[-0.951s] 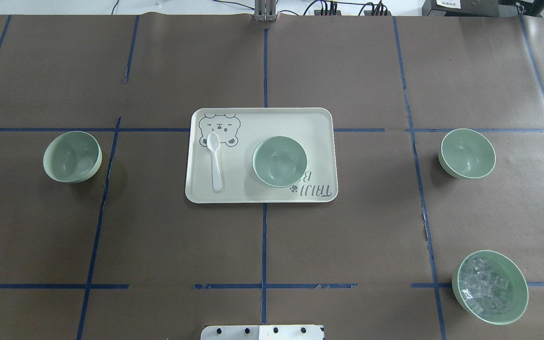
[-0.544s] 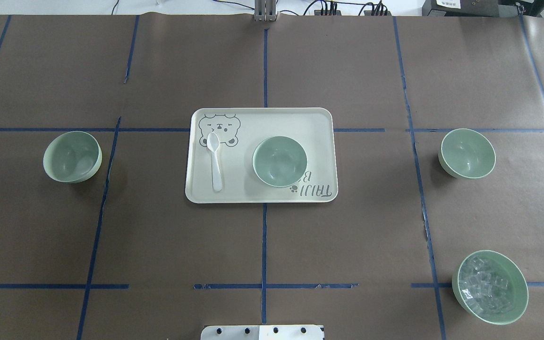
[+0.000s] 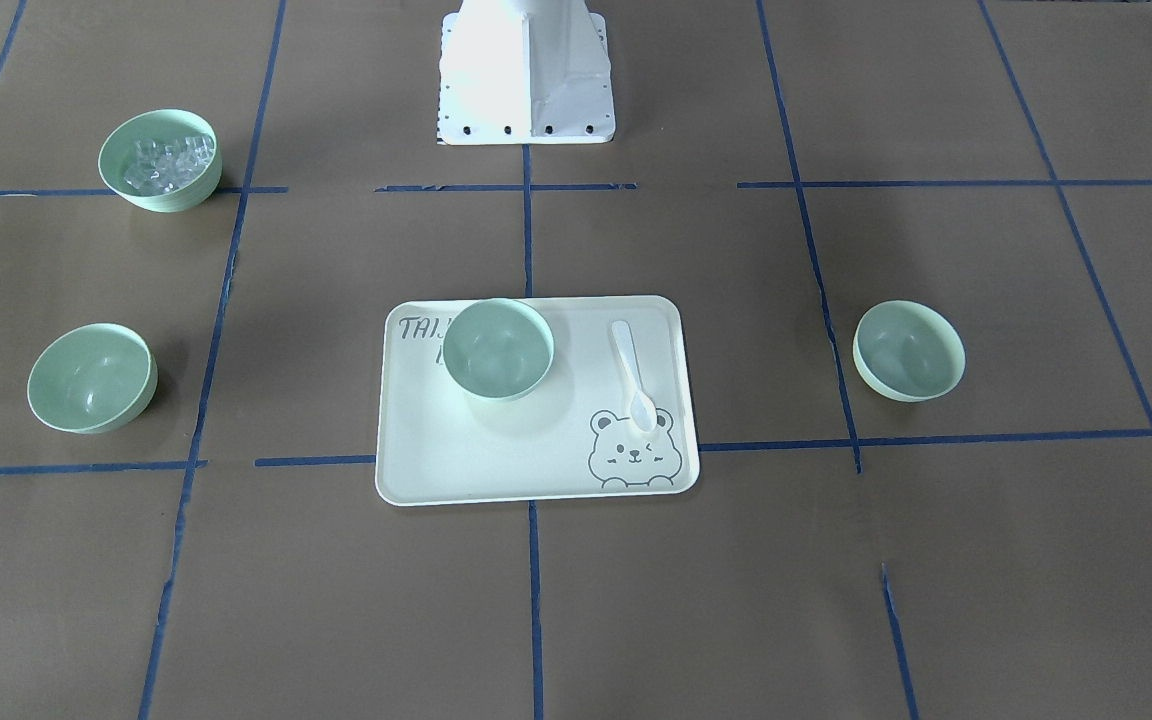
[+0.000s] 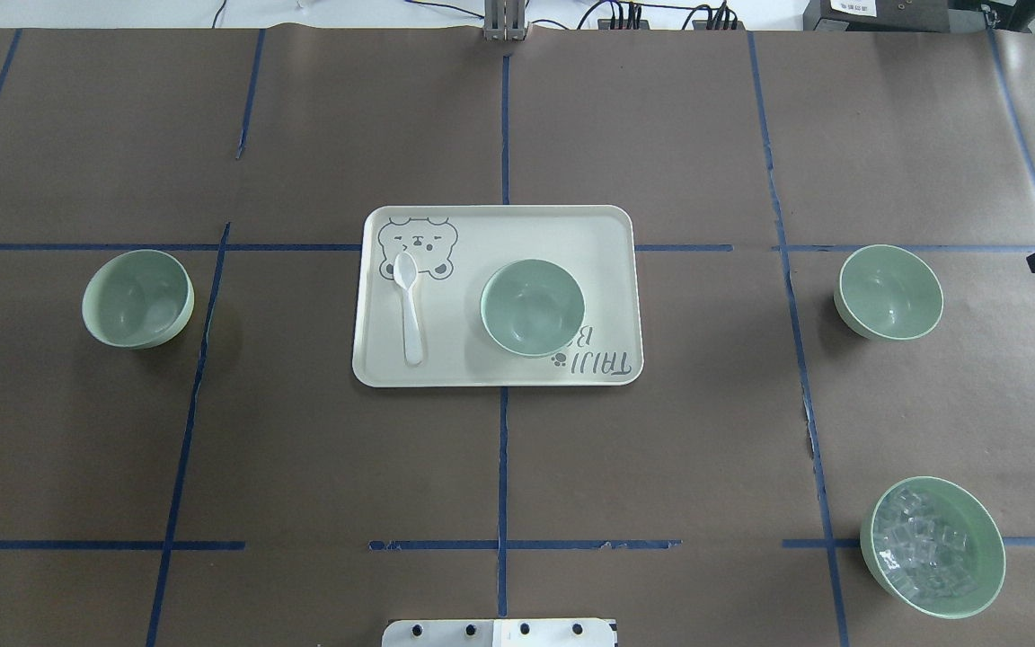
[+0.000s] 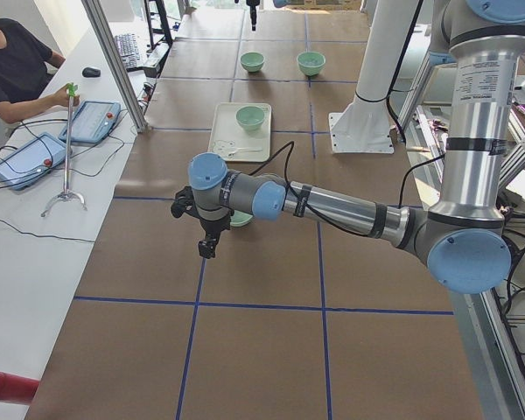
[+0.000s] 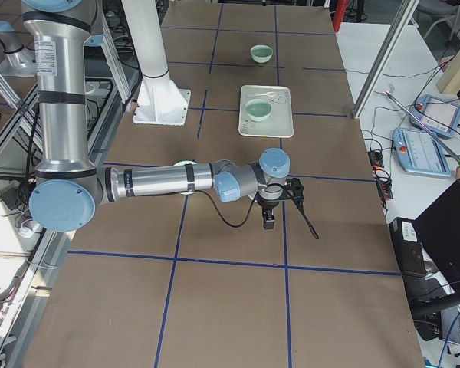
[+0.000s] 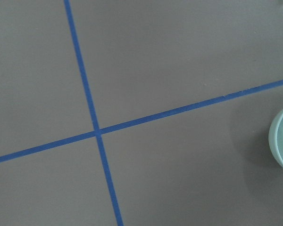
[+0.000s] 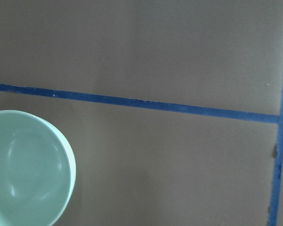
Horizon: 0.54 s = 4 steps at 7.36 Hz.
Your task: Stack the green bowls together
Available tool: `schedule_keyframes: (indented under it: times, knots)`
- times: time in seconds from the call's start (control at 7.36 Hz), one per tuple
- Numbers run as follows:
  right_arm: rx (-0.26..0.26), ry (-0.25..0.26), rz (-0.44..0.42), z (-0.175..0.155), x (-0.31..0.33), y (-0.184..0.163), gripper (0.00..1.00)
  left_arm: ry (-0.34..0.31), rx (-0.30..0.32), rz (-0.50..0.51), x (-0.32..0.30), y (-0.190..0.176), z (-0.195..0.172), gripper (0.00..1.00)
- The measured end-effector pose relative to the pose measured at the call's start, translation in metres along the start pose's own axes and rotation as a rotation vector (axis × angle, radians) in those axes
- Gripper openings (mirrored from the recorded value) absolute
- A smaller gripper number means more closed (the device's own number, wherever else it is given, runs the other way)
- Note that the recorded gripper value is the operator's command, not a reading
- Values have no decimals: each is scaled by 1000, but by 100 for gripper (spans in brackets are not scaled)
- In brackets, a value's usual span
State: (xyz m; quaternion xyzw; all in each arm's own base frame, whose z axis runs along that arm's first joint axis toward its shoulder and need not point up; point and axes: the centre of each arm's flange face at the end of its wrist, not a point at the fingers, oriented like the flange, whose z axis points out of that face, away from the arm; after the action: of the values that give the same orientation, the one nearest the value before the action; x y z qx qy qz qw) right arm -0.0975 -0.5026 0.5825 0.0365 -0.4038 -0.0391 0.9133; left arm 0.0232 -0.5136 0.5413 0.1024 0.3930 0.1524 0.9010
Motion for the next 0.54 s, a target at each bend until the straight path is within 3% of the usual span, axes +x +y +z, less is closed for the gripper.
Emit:
schedule_keyframes:
  times: [0.27, 0.54]
  knots:
    - [22, -17, 91, 33, -60, -5, 81, 2, 2, 13, 5, -2, 2, 100]
    - [24, 18, 163, 62, -87, -9, 78, 1, 3, 18, 6, -2, 1, 100]
